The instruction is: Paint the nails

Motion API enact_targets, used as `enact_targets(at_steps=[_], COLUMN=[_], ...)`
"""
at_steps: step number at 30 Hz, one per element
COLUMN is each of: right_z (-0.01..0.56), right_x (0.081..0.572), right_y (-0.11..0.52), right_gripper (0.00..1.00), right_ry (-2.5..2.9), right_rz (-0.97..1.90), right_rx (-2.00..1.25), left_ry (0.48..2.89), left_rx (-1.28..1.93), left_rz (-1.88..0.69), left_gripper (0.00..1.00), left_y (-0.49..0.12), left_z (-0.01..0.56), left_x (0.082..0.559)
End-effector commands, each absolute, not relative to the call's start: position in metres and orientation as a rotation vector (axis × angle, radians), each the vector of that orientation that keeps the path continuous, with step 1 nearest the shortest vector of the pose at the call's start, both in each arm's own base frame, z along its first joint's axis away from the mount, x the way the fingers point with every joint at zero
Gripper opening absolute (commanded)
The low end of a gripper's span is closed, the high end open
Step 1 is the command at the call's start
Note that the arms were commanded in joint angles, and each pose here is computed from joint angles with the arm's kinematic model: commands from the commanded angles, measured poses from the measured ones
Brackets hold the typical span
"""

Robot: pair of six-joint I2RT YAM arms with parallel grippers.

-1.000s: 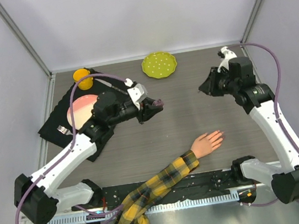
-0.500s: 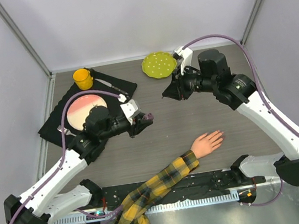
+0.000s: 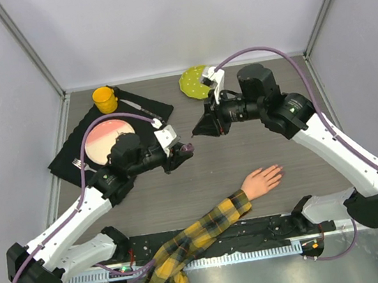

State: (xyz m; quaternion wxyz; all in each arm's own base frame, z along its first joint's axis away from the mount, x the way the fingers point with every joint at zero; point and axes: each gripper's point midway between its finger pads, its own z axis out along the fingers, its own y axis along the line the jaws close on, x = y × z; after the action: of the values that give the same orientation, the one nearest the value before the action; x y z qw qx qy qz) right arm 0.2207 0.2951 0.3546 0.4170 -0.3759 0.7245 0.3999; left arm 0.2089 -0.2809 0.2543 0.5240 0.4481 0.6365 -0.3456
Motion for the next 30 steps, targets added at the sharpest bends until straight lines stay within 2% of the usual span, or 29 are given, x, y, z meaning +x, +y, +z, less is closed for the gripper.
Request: enact_targets(at_steps=[1, 13, 30], right_z=[0.357, 0.343, 0.338], right_x=[0.212, 0.219, 0.218], right_y=[0.306, 0.305, 0.313], right_gripper=[0.01, 0.01, 0.01], right_ry=[1.776, 1.83, 1.844], right_rz=[1.033, 0.946, 0.975], right_rx=[-1.018, -1.005, -1.031], left_ry=[1.453, 1.455, 1.44], left_rx=[1.057, 1.051, 1.052], left_rz=[-0.854, -0.837, -0.843], left_gripper=[0.0, 0.0, 0.0], left_y=[-0.286, -0.284, -0.284], left_z=[0.273, 0.272, 0.275], left_x=[0.207, 0.209, 0.207])
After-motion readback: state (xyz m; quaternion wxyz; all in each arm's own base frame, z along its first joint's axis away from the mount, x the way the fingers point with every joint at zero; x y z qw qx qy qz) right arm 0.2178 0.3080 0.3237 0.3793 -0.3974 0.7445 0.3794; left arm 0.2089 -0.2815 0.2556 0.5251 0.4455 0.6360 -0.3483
